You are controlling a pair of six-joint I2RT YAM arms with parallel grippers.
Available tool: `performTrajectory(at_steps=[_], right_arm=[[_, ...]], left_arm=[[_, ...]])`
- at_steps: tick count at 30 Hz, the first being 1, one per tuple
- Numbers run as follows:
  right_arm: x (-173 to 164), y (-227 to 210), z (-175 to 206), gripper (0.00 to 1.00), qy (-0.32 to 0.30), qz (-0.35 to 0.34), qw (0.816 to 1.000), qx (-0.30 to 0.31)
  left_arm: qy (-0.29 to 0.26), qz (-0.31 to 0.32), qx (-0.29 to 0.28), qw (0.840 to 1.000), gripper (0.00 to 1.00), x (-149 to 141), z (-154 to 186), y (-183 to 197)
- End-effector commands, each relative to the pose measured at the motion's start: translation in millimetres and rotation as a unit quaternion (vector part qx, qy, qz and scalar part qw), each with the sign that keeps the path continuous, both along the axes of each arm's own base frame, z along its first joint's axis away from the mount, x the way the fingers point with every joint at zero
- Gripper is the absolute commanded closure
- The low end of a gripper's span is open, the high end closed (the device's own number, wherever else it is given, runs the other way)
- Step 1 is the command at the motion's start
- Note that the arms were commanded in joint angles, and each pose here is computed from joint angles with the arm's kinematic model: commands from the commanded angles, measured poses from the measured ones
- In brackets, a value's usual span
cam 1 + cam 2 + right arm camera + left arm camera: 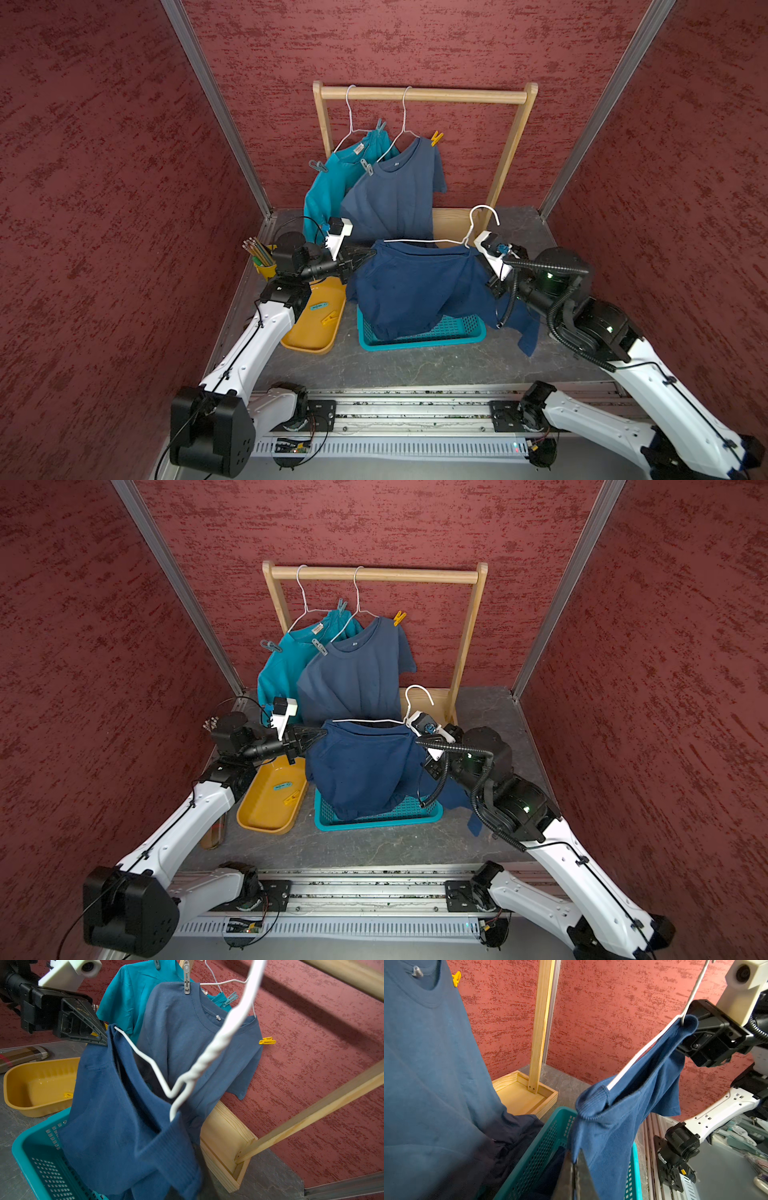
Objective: Remove the clothespins securing t-shirts to the hanger
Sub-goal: Remove the T-shirt from the hanger.
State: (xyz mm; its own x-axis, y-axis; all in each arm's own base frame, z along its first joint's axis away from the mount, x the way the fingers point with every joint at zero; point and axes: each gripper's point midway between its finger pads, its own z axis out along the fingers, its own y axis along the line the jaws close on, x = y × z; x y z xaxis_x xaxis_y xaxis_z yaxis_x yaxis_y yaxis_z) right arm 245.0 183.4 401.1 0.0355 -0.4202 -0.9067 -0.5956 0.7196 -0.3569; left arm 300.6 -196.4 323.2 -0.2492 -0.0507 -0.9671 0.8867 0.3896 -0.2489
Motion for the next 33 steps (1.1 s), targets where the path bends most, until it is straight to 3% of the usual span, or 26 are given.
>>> performTrajectory(at_steps=[1, 14, 33], right_arm=[[0, -2, 27, 1.00, -0.038, -0.007, 0.998, 0.047], [8, -13, 38, 1.00, -0.083, -0.043, 0.994, 0.055], [6, -16, 53, 1.00, -0.107, -0.050, 0.989, 0.091]], left_arm=[[0.012, 0.009, -0.001, 1.000, 1.00, 5, 0, 1], [-0.008, 0.095, 0.007, 0.995, 1.00, 11, -10, 22], [0.033, 0.126, 0.010, 0.992, 1.00, 16, -52, 31]])
